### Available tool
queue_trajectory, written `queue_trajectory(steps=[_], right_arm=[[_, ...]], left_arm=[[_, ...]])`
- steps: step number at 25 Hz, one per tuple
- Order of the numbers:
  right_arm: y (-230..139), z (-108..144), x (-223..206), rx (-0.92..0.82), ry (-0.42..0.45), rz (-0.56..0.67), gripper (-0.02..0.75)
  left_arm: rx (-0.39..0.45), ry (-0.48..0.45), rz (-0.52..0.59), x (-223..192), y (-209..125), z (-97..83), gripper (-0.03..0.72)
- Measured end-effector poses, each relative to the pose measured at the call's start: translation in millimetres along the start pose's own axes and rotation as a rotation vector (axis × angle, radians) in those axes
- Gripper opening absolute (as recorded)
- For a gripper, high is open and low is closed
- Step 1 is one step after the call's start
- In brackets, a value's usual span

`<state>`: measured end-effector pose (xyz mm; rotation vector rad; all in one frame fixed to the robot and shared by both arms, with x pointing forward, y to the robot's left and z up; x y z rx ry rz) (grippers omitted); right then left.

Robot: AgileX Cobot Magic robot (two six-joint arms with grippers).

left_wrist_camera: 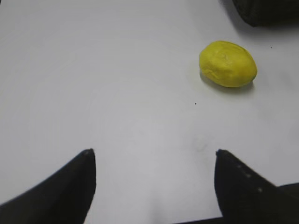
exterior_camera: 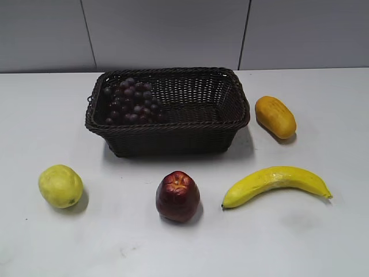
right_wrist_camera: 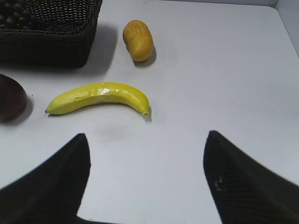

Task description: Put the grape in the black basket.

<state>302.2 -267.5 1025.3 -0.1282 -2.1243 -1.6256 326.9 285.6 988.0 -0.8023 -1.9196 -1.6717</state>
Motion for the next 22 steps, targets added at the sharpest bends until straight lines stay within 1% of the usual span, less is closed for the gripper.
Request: queue_trajectory(steps=[5,9,14,22], right_arm=[[0.0,0.0,0.0,0.0,0.0,0.0,0.572],[0.0,0.0,0.0,0.0,0.0,0.0,0.572],[0.0,0.0,0.0,0.0,0.0,0.0,0.572],[0.1,0.1,0.0,-0.001,0.001,0.0,0.572]], left_arm=[[0.053,0.05,-0.057,5.8,1.6,6.6,0.587],[0.083,0.077,-0.149,16.9,1.3,10.1,0.584],[0.094,0.085,-0.252,29.7,-0.9,10.8,0.584],[0.093,0.084,-0.265,31.3,-1.3,10.8,0.584]])
Point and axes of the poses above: a point on each arm's last joint axis where the gripper is mounted, x pointing back along that axis away from the gripper, z along the wrist's bending axis when the last joint is at zero, y = z × x, the point moved 8 cm from there along -x, pointing out along that axis toward the gripper, and after that the axes turned 14 degrees about x, right-handed, at the moved point
